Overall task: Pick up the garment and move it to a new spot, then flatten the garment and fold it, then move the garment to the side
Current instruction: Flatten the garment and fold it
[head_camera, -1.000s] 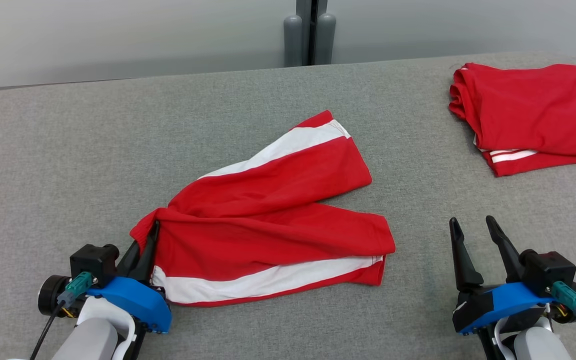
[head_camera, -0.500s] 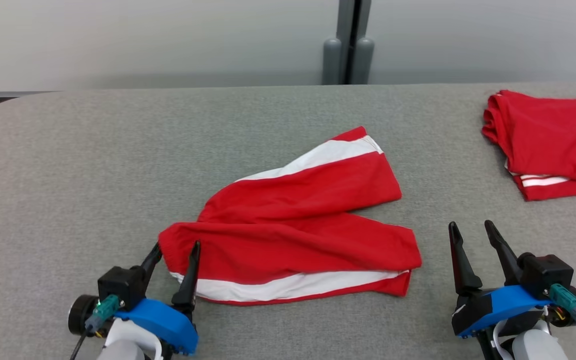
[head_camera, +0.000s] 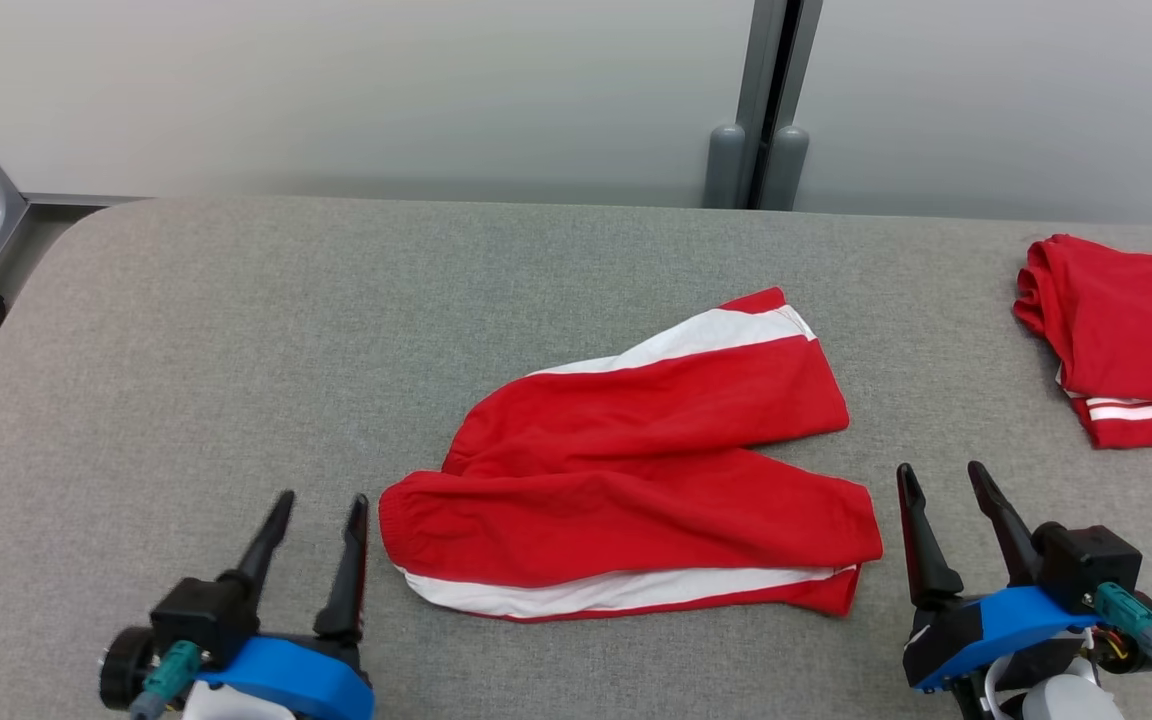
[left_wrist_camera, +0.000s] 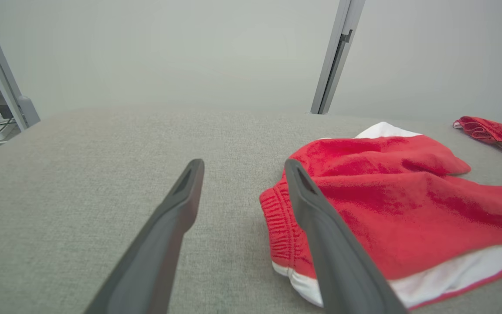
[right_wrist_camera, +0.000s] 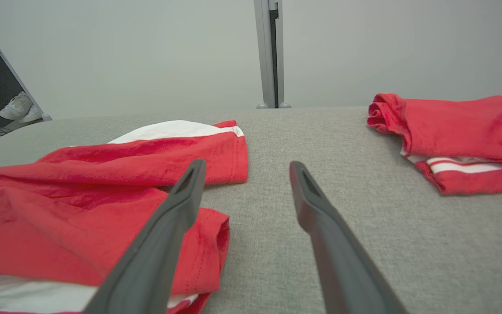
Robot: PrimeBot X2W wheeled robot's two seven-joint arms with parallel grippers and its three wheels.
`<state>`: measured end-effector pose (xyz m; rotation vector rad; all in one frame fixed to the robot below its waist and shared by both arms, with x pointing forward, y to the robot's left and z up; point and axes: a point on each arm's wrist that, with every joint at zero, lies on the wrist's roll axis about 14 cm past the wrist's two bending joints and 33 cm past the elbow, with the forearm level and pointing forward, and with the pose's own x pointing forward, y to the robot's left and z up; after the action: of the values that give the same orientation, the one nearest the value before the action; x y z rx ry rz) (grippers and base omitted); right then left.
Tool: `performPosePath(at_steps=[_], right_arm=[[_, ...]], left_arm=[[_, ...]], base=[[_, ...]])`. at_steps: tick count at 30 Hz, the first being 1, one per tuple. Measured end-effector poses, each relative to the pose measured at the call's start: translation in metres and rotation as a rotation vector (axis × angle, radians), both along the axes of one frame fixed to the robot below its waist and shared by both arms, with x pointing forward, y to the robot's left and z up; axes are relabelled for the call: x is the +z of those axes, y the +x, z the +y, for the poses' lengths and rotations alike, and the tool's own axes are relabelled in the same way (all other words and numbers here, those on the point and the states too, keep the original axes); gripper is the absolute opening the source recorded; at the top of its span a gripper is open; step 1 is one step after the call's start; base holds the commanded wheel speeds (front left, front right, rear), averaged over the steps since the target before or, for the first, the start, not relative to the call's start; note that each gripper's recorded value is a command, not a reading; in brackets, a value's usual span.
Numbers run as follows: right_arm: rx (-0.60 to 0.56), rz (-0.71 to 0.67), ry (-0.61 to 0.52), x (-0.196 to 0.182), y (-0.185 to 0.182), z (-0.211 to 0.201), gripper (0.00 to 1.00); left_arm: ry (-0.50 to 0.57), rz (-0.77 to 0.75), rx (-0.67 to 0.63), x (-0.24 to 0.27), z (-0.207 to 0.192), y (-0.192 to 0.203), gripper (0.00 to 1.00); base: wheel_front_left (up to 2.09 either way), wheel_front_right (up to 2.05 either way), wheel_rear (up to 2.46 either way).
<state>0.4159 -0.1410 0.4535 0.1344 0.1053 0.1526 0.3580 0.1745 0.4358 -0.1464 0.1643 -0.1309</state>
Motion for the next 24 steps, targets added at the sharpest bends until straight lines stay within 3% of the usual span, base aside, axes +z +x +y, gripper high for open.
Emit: performPosePath(at_steps=[9,24], right_arm=[[-0.021,-0.004,0.005,0.002,-0.009,-0.007,1.0],[-0.036,0.022,-0.013,-0.003,-0.021,-0.016,1.0]], left_arm=[[0.067,-0.189,0.092,0.056,0.025,0.012,1.0],[0.113,-0.215,0.152,0.064,0.043,0.013,1.0]], base=[[0.0,0.0,0.0],[0.0,0.0,0.0]])
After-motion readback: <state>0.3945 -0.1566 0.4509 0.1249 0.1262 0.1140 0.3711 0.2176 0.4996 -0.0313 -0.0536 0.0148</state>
